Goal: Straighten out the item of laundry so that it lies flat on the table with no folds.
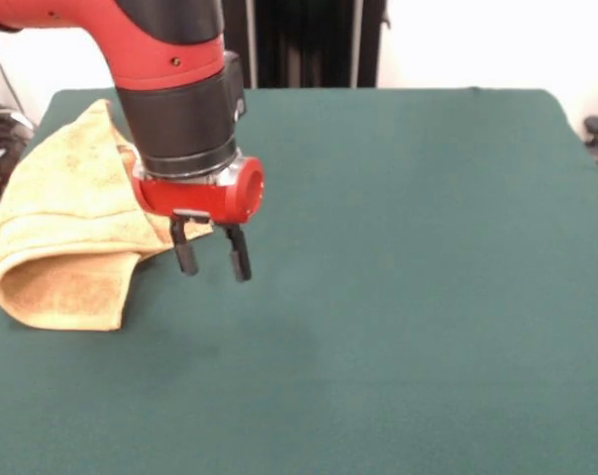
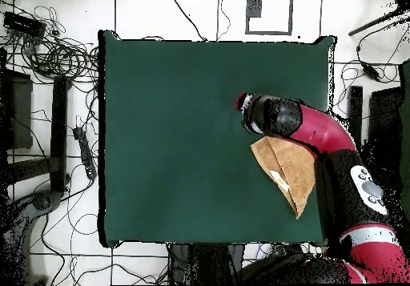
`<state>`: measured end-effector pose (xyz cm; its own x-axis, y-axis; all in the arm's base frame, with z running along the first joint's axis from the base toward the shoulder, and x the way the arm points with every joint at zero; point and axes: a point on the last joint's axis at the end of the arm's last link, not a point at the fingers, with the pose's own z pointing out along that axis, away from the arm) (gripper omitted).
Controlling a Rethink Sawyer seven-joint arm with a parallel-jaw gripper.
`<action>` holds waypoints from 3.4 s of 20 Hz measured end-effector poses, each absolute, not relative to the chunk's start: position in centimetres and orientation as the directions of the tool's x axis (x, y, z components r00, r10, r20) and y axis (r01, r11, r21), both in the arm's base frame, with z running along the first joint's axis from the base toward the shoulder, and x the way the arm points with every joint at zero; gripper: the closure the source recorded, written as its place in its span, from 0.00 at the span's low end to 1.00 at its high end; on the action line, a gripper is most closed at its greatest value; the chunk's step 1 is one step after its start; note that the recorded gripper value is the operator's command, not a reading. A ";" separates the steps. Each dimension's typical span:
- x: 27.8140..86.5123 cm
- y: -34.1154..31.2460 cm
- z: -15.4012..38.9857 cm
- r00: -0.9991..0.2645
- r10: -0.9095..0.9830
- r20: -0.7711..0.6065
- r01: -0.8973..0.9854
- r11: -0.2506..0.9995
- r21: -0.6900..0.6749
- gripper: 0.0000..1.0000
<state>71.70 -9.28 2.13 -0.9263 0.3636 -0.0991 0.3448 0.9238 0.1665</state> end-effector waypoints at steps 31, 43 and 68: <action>60.6 -26.4 5.9 -0.873 0.479 0.089 0.484 0.873 0.055 0.00; 60.7 -26.5 0.8 -0.889 0.451 0.080 0.455 0.889 0.046 0.00; 60.9 -26.9 -2.8 -0.906 0.422 0.034 0.424 0.905 0.037 0.00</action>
<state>60.88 -26.87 -2.76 -0.9058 0.4224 0.0339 0.4235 0.9052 0.0366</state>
